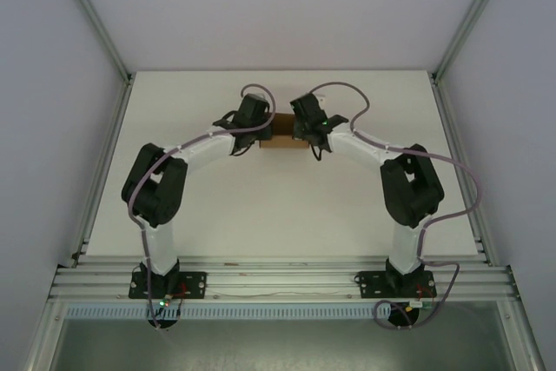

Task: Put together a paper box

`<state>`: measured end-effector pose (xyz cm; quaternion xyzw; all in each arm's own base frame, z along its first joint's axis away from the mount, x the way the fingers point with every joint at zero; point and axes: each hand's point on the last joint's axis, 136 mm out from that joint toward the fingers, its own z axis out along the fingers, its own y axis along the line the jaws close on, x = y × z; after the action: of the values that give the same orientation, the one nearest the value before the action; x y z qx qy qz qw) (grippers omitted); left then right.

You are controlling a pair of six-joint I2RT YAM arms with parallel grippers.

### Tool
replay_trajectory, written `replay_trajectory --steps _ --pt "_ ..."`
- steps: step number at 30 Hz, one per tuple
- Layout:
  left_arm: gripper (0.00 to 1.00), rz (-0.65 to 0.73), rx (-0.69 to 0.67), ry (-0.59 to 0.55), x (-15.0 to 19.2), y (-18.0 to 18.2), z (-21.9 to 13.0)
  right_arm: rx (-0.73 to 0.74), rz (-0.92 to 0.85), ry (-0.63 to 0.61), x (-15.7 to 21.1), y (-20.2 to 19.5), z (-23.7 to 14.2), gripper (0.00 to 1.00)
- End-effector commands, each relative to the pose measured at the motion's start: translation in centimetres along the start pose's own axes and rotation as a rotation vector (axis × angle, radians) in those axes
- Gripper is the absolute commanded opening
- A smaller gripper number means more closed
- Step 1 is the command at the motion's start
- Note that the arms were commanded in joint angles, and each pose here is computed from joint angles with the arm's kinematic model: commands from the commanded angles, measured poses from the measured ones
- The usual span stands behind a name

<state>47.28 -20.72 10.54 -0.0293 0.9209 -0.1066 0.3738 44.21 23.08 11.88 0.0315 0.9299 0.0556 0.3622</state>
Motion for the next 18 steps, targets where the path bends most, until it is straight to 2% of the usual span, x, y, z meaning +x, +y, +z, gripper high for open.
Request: replay_trajectory --steps 1,6,7,9,11,18 --pt "0.00 -0.046 0.030 0.058 3.3 -0.6 1.5 -0.059 0.007 -0.093 -0.8 2.0 -0.9 0.00" --pt "0.00 0.003 0.017 0.069 4.8 -0.7 1.0 -0.054 -0.009 -0.131 0.1 1.3 -1.1 0.00" --pt "0.00 0.007 0.032 0.051 4.1 -1.0 0.1 -0.054 -0.018 -0.141 0.3 1.2 -1.2 0.00" --pt "0.15 0.017 0.033 0.049 3.9 -0.8 -0.7 -0.047 -0.036 -0.161 0.5 0.8 -1.5 0.00" --pt "0.35 0.023 0.045 0.043 3.6 -1.0 -1.6 -0.042 -0.061 -0.180 0.9 0.5 -1.8 0.00" --pt "0.85 0.032 0.102 0.060 2.2 -2.3 -4.5 -0.051 -0.118 -0.205 3.0 0.5 -1.8 0.00"
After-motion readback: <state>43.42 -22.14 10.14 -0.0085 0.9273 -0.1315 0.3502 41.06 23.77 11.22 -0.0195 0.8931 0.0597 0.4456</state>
